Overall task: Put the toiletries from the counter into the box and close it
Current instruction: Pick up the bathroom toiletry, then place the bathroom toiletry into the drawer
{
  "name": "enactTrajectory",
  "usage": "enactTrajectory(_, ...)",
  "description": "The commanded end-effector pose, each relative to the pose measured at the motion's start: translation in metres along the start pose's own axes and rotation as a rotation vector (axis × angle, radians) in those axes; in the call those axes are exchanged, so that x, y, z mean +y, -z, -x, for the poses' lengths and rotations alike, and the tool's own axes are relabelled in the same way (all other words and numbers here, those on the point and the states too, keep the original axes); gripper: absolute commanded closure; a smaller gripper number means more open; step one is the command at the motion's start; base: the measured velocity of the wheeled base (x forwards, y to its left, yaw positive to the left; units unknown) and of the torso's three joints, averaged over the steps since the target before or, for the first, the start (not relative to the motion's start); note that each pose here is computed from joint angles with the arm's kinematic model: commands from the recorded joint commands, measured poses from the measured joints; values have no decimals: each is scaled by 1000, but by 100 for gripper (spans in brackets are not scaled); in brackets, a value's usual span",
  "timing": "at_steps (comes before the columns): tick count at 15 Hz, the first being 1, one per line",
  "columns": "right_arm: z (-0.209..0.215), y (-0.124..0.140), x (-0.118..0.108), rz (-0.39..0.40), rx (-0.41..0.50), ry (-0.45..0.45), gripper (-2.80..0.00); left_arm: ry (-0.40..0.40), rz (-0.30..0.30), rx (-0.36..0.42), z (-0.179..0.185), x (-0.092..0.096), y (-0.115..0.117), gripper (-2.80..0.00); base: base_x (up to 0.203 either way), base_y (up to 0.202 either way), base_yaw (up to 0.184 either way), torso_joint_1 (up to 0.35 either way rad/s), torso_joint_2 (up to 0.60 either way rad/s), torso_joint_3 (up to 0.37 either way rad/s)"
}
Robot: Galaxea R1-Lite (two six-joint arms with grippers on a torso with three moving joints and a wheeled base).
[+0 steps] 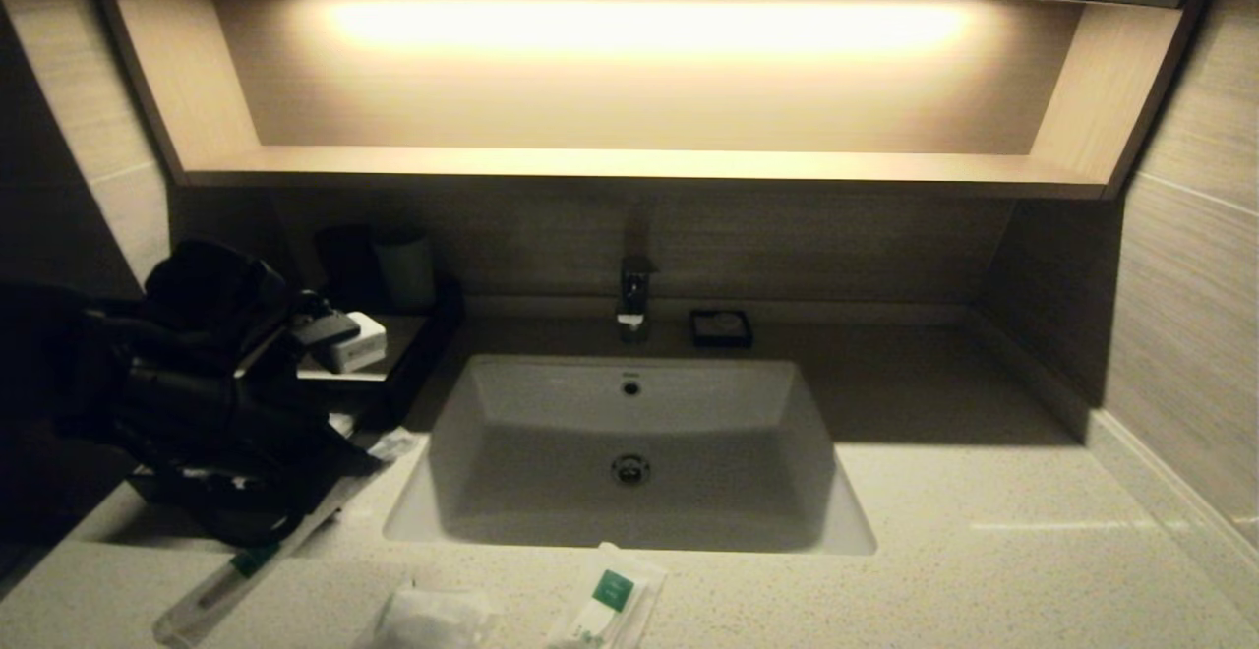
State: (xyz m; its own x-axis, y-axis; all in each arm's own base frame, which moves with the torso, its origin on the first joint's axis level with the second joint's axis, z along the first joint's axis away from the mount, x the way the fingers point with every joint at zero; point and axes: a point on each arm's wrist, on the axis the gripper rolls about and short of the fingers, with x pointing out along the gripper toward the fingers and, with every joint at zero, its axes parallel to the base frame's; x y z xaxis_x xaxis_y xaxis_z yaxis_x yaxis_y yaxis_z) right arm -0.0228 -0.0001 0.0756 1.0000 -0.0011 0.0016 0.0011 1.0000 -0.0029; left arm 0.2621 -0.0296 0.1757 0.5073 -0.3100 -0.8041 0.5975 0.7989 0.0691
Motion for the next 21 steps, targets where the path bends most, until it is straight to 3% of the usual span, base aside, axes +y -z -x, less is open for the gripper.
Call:
enactTrajectory(1, 0, 0, 0, 0, 2, -1, 0, -59, 74, 0, 23, 10, -4, 0, 0, 0, 0, 0, 0, 0)
enactTrajectory(6, 0, 0, 0, 0, 2, -1, 0, -179, 302, 90, 49, 46, 9, 0, 0, 0, 0, 0, 0, 0)
enactTrajectory(9, 0, 0, 0, 0, 2, -1, 0, -224, 384, 108, 47, 69, 16, 0, 0, 0, 0, 0, 0, 0)
enactTrajectory(17, 0, 0, 0, 0, 2, -1, 0, -298, 489, 149, 27, 131, 21, 0, 0, 0, 0, 0, 0, 0)
enactTrajectory(21, 0, 0, 0, 0, 2, -1, 0, -322, 533, 199, 28, 151, 17, 0, 0, 0, 0, 0, 0, 0)
